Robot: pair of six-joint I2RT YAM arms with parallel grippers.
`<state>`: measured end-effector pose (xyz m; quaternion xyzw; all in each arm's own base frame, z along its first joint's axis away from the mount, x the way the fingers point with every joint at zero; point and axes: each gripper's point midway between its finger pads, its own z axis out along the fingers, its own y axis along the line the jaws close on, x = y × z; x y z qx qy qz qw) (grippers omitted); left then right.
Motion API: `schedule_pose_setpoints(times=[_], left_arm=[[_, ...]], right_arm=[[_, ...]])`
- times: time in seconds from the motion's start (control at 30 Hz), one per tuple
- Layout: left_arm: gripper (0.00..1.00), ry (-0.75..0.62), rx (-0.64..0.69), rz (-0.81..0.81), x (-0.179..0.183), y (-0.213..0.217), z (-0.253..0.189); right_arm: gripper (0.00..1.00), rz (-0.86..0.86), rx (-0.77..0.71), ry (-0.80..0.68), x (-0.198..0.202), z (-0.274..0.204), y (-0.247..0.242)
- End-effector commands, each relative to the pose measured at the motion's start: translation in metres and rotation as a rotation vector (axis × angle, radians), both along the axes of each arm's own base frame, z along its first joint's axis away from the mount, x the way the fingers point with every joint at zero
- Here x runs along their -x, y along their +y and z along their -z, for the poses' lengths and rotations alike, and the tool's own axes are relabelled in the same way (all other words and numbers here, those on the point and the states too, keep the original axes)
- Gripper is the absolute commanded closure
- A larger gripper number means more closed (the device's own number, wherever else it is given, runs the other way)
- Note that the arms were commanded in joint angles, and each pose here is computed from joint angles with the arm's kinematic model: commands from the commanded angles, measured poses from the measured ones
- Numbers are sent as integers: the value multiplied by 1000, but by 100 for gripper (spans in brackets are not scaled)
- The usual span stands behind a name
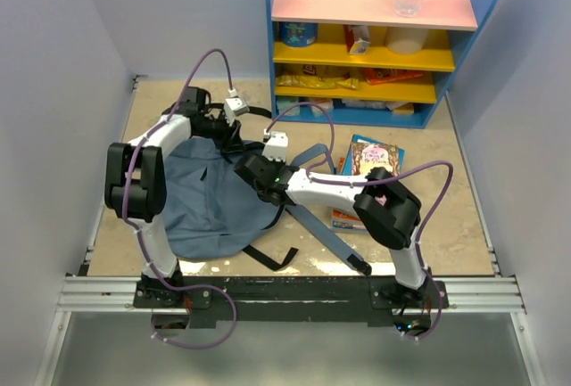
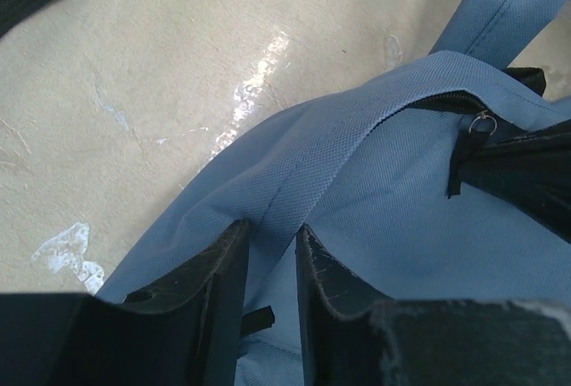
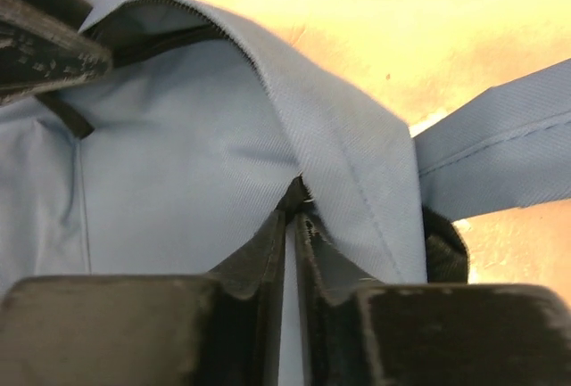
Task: Pack the student bag
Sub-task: Unzip the student bag at the center of the board.
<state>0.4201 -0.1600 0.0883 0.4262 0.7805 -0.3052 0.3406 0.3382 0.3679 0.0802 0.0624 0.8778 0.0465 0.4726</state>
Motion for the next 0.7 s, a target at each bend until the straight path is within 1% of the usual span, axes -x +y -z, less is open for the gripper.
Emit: schedule_pose_setpoints(times=[0.0,0.03,0.2,0.3,0.33,0.37,0.43,0.47,0.5,0.53,0.63,0.67], left_arm=[[68,-35,37,53,10,-10,-17],[68,-27,41,51,11,-10,-15],[69,-33,42,32,9,-10,-15],[69,-34,37,11,5,-8,-14],[70,-42,31,-1,1,-7,-14],[71,-46,31,-9,0,-7,-15],[71,-41,35,-16,-1,-7,-15],[71,-41,38,-17,-2,-8,-15],[71,-40,39,-21,-2,-8,-15],[71,-40,38,-23,-3,-8,-14],[71,-47,32,-39,-5,-6,-13],[71,-47,30,-44,-6,-6,-12]], right_arm=[[97,43,-15,-72,-10,-31,-7],[100,43,-16,-73,-9,-33,-8],[100,13,-27,-63,-2,-41,-13],[100,-64,-21,-50,5,-46,-10],[100,-126,-48,-37,11,-54,-3],[100,-200,-12,-48,13,-57,0],[100,-325,15,-70,17,-70,9],[100,-352,77,-69,17,-75,2],[100,-379,89,-73,17,-79,0],[100,-399,74,-93,18,-95,-3],[100,-446,64,-103,25,-103,-9],[100,-458,62,-81,29,-101,-11]])
